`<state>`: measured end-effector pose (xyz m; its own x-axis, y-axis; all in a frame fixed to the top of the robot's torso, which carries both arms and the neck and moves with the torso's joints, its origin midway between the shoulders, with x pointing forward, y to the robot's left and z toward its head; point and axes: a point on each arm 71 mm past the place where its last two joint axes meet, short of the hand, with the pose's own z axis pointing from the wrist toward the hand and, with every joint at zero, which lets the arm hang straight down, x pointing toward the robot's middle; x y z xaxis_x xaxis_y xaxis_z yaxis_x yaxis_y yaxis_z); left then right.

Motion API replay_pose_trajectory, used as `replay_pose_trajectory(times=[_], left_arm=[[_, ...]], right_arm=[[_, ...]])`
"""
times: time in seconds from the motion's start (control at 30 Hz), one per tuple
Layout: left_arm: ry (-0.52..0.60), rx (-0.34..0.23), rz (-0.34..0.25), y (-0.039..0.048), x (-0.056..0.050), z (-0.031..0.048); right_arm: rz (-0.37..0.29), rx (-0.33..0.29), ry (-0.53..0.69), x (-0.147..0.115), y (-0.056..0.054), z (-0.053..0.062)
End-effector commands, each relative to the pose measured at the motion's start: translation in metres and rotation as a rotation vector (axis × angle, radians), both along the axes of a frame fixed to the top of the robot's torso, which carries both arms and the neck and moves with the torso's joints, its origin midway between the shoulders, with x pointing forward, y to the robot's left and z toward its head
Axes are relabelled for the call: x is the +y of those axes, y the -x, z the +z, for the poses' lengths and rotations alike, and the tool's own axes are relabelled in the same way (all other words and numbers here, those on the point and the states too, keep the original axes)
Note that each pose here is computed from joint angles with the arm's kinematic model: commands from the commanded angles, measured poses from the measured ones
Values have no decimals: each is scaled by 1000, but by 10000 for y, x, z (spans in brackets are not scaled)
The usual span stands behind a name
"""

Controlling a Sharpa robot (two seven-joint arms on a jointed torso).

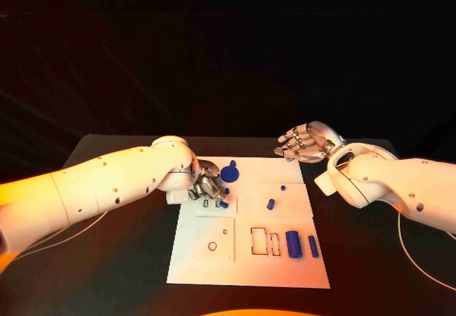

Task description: Assemble the parts on the task board

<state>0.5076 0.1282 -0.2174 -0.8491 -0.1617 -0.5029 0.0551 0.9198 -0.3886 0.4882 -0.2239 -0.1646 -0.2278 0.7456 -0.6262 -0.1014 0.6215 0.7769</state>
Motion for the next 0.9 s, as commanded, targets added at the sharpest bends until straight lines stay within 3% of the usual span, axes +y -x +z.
replay_pose_trajectory(times=[0.03, 0.23, 0.53, 0.9], left_arm=[[25, 38, 2, 17, -6, -3], [80, 63, 54, 10, 39, 8], [137, 52, 118, 24, 122, 50], [143, -95, 166, 66, 224, 138]], right_arm=[[30, -2, 20, 24, 6, -3], [43, -17, 40, 41, 6, 0], [40, -25, 44, 30, 4, 2], [32, -45, 37, -16, 11, 18]])
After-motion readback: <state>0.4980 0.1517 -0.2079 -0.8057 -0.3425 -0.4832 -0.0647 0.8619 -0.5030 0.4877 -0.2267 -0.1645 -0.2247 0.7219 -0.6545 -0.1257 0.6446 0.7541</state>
